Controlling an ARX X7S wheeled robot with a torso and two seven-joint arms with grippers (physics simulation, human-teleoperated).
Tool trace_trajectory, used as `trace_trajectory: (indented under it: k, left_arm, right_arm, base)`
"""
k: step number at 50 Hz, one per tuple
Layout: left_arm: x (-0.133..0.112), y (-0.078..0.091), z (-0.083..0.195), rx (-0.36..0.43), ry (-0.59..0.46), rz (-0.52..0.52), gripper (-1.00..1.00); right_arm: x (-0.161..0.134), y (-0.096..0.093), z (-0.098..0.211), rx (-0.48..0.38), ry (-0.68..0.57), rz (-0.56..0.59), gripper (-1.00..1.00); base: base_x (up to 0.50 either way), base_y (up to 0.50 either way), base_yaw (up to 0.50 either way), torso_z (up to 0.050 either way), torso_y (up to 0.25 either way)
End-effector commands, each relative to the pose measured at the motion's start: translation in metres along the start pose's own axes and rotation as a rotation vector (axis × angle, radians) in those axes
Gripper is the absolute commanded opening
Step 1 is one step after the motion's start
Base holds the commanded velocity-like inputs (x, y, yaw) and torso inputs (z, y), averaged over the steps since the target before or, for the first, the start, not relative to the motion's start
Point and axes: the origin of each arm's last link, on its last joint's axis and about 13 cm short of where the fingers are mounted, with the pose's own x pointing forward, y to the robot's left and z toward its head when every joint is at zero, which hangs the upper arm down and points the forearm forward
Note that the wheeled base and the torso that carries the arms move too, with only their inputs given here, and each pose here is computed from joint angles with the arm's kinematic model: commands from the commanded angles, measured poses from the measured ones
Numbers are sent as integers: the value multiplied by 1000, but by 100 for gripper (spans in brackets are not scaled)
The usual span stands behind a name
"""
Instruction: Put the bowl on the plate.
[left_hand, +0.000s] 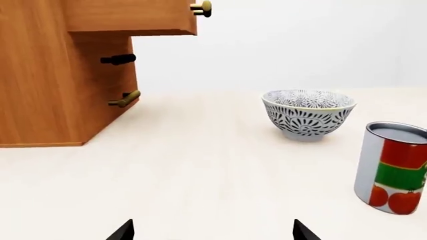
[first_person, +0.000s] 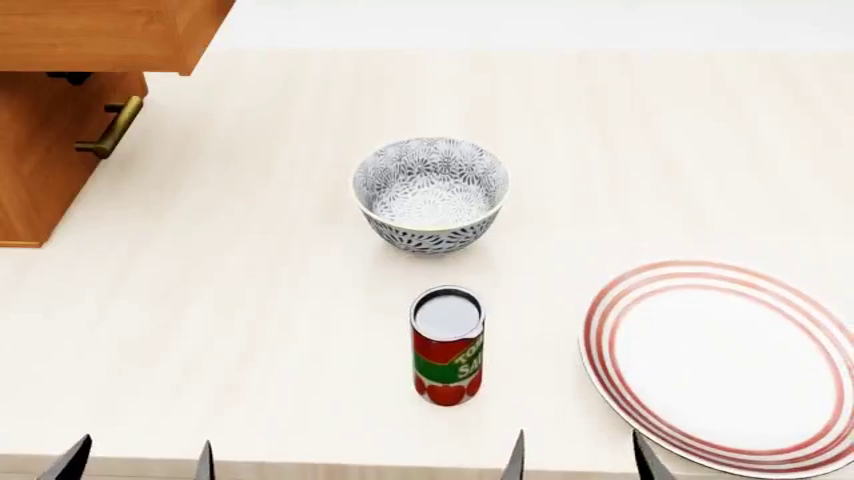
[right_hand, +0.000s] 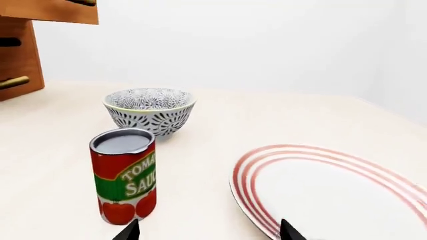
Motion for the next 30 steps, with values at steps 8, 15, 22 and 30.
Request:
trace_trajectory:
  k: [8, 15, 22, 30]
  left_arm:
    - [15, 9, 19, -30, -51, 38, 100]
    - [18, 10, 26, -28, -62, 43, 100]
    - [21, 12, 31, -26, -69, 53, 100]
    - [22, 11, 35, -15, -83, 42, 100]
  right_arm:
    - [12, -17, 17, -14, -9, -39, 100]
    - [12, -21, 24, -12, -3, -73, 100]
    - [11, -26, 31, -4, -4, -100, 100]
    - [10, -32, 40, 4, -39, -100, 100]
  base:
    - [0, 0, 0, 0, 0]
    - [0, 0, 0, 0, 0]
    - [0, 0, 0, 0, 0]
    - [0, 0, 0, 0, 0]
